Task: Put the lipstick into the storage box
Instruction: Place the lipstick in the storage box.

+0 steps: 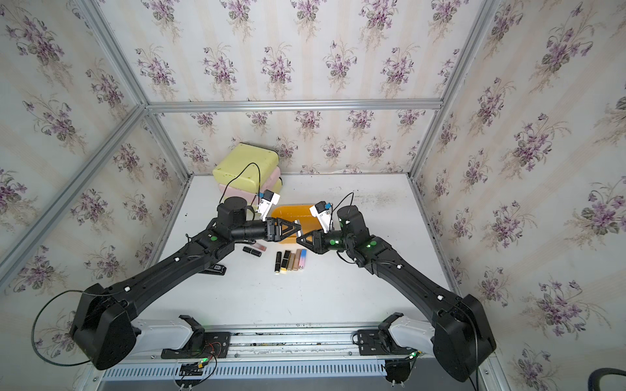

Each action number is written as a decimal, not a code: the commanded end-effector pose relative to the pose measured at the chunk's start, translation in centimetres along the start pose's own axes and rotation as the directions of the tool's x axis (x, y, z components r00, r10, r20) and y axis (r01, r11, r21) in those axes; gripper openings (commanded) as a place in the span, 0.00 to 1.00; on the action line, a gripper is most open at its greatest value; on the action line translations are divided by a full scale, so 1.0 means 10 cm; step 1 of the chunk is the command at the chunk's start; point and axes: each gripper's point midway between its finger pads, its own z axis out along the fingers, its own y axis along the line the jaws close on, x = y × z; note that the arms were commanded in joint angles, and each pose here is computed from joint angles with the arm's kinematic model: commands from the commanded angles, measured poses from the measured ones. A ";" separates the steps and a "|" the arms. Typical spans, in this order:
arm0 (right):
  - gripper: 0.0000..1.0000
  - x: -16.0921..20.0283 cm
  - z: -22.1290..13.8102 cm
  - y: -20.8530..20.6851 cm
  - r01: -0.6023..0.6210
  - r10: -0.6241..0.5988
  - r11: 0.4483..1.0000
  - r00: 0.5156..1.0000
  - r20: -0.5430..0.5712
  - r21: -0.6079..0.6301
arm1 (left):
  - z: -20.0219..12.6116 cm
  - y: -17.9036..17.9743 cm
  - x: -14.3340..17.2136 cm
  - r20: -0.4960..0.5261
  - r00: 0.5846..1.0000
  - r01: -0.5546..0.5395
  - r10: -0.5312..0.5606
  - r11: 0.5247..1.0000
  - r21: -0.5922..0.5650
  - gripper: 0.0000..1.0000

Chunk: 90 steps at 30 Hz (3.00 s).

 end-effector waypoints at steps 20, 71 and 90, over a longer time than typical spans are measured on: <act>0.17 -0.12 -0.02 0.08 0.026 -0.025 1.000 0.999 0.027 -0.011 | 0.20 0.02 0.02 -0.029 1.000 -0.010 0.010 1.000 -0.006 0.39; 0.63 -0.16 -0.46 -0.81 -0.105 0.078 0.955 0.991 0.106 0.278 | 0.75 1.96 -0.03 -0.288 0.944 -0.063 -0.163 0.765 -0.641 0.11; 0.65 0.00 -0.22 -0.84 -0.051 0.044 0.966 0.999 0.031 0.252 | 0.58 2.51 0.15 -0.317 0.906 -0.056 -0.279 0.665 -0.745 0.15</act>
